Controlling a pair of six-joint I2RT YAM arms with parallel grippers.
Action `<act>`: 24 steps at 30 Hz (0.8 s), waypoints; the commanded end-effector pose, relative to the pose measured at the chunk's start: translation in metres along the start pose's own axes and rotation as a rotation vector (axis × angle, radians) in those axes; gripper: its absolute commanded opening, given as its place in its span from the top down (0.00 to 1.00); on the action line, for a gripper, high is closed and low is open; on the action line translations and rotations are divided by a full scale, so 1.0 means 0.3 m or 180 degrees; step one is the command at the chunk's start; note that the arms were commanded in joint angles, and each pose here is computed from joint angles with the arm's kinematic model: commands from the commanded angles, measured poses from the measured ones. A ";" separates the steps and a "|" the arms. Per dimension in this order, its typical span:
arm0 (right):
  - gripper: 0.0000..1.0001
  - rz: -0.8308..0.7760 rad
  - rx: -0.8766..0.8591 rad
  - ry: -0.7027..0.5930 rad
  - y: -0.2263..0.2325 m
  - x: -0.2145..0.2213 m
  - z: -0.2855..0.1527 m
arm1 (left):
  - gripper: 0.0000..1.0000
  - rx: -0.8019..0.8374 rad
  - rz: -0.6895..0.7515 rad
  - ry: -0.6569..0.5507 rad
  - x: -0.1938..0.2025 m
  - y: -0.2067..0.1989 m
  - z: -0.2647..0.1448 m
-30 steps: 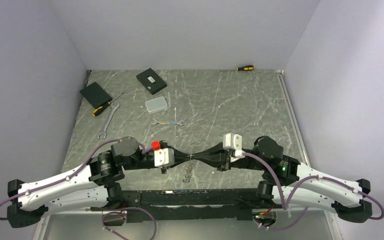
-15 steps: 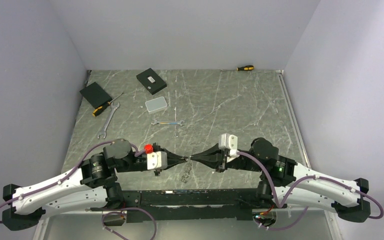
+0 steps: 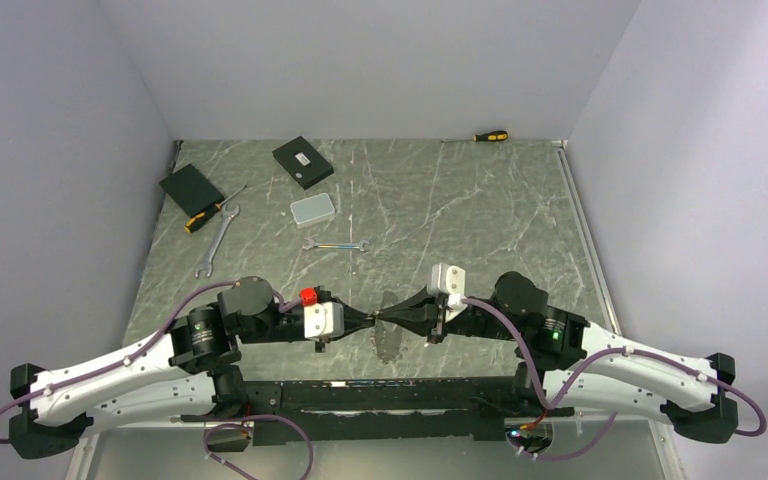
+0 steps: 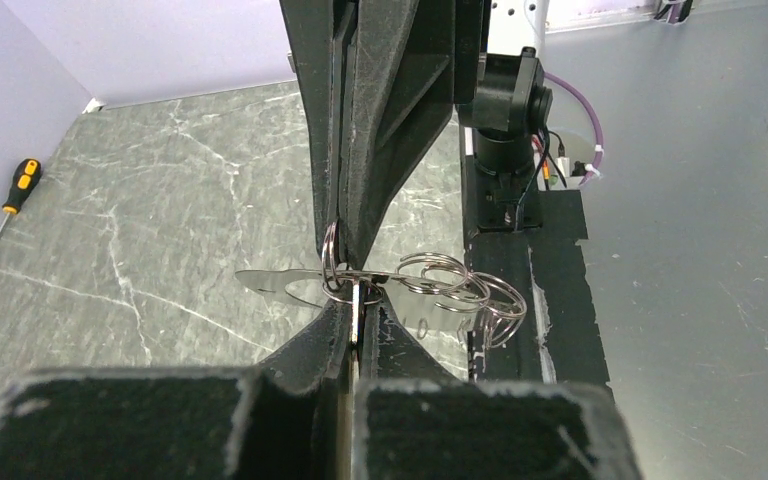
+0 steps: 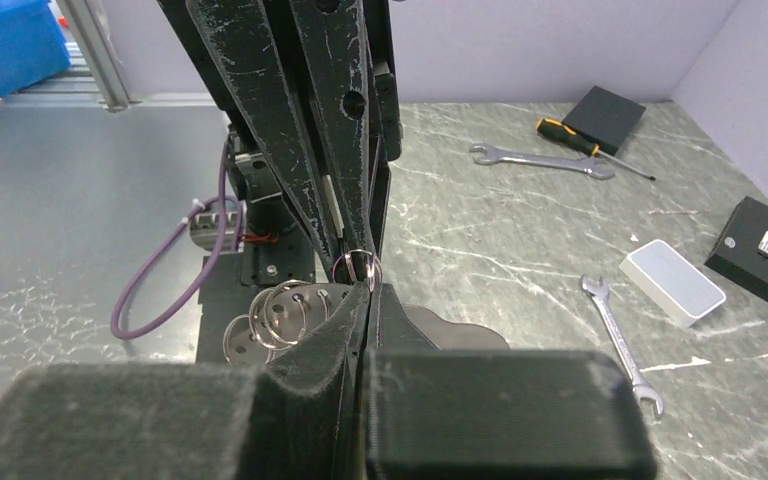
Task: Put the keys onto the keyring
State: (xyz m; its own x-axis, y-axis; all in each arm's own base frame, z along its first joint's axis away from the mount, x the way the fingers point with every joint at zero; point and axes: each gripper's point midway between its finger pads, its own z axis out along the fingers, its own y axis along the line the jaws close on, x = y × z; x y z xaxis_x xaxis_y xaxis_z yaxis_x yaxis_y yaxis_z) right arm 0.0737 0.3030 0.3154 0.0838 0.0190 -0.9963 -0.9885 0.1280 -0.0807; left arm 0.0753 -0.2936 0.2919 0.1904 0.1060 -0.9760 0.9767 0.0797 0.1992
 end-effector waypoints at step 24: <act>1.00 -0.0019 0.0073 -0.0671 -0.002 -0.221 -0.058 | 0.83 -0.0318 -0.0081 0.0260 0.111 0.042 -0.002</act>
State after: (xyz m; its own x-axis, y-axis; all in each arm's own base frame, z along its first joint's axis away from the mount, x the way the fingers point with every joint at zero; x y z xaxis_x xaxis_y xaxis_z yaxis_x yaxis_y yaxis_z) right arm 0.0687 0.2942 0.3207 0.0636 0.0294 -0.9975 -0.9907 0.1223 -0.0595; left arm 0.0862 -0.2940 0.2823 0.1828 0.0988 -0.9782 0.9694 0.1480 0.1961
